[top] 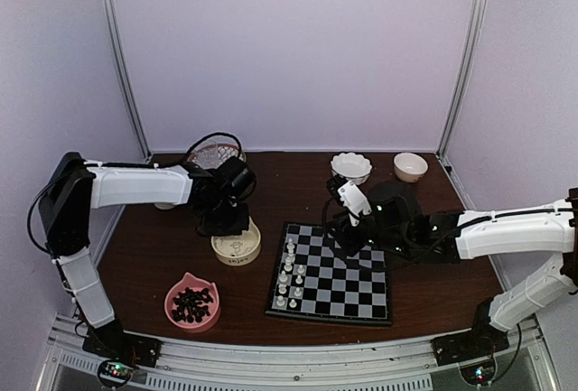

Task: Set up the chess pieces on the board
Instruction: Pick up the storage box, then pass from the left arm to the right

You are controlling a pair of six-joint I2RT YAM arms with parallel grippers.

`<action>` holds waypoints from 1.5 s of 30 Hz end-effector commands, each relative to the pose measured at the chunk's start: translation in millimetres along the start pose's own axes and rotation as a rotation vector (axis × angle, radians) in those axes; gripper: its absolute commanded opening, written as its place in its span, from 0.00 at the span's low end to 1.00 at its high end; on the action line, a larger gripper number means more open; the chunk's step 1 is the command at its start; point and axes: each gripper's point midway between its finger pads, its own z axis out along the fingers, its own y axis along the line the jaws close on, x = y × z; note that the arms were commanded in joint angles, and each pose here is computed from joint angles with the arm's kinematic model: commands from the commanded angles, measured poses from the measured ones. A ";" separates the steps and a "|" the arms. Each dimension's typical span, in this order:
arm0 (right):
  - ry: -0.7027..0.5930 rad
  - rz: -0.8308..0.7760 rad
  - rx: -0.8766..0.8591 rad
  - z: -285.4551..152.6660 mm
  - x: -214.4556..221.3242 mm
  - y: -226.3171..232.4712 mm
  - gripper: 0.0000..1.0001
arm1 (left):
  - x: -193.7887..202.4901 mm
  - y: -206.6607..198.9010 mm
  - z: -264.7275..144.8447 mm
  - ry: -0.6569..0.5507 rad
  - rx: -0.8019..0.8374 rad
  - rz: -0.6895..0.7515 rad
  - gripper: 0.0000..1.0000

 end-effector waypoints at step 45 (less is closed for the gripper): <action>-0.135 0.089 -0.283 8.7 -3.9 47.2 0.34 | 37.8 -174.8 -117.6 -0.057 0.828 -0.408 0.14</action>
